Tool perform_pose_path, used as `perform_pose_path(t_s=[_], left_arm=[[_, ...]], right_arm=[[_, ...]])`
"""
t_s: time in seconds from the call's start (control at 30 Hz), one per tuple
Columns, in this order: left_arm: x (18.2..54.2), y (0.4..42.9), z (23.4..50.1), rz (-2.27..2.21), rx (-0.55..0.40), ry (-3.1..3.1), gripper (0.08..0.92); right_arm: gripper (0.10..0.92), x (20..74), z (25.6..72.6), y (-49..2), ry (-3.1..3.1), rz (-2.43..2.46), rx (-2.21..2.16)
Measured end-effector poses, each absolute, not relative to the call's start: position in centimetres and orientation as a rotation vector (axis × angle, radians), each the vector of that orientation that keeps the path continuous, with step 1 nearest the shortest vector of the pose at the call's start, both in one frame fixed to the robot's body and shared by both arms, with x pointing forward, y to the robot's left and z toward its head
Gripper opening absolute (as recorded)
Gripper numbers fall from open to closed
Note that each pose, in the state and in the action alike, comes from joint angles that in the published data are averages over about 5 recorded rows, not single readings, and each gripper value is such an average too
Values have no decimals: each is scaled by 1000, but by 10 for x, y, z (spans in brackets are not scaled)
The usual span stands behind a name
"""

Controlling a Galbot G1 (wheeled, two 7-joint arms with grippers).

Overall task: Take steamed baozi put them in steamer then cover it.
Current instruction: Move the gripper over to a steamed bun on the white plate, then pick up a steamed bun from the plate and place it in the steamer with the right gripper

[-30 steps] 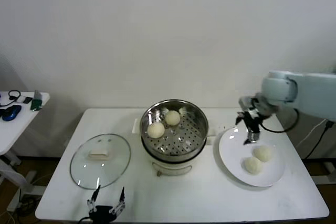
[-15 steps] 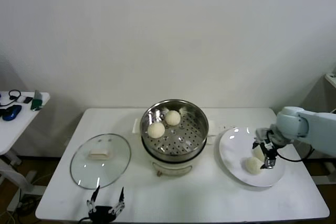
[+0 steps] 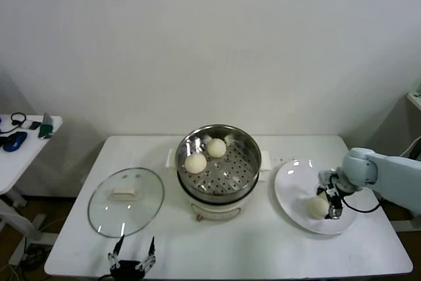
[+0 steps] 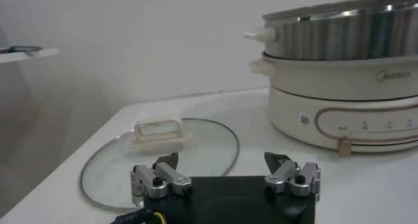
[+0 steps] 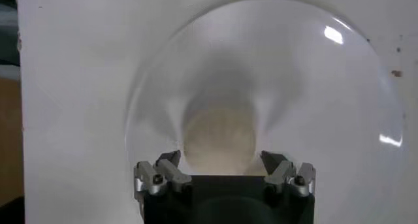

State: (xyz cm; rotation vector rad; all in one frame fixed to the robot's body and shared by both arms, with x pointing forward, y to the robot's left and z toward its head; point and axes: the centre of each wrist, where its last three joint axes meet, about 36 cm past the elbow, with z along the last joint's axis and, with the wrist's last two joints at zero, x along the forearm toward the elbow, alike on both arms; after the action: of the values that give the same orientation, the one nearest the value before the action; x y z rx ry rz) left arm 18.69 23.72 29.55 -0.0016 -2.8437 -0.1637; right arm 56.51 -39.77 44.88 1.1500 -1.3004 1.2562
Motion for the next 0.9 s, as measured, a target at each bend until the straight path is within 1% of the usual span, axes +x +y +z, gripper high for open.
perform_pose_path(t_s=[0.27, 0.37, 0.47, 0.57, 0.7, 0.8, 0.9], left_arm=[[186, 236, 297, -167, 0, -2845, 823], [186, 236, 297, -167, 0, -2846, 823], [186, 235, 297, -169, -2, -2847, 823], [186, 234, 298, -173, -7, -2847, 823], [187, 233, 296, -175, -14, -2846, 823], [187, 233, 295, -177, -17, -2843, 823], [188, 233, 294, -179, -18, -2843, 823]], right_arm=[[676, 568, 448, -397, -1314, 1242, 1159], [653, 570, 454, -397, -1313, 1245, 1172], [646, 578, 470, -394, -1312, 1270, 1192], [645, 592, 498, -389, -1309, 1320, 1217], [645, 616, 556, -374, -1306, 1438, 1275], [645, 631, 610, -349, -1305, 1564, 1340], [645, 637, 662, -315, -1292, 1699, 1424]])
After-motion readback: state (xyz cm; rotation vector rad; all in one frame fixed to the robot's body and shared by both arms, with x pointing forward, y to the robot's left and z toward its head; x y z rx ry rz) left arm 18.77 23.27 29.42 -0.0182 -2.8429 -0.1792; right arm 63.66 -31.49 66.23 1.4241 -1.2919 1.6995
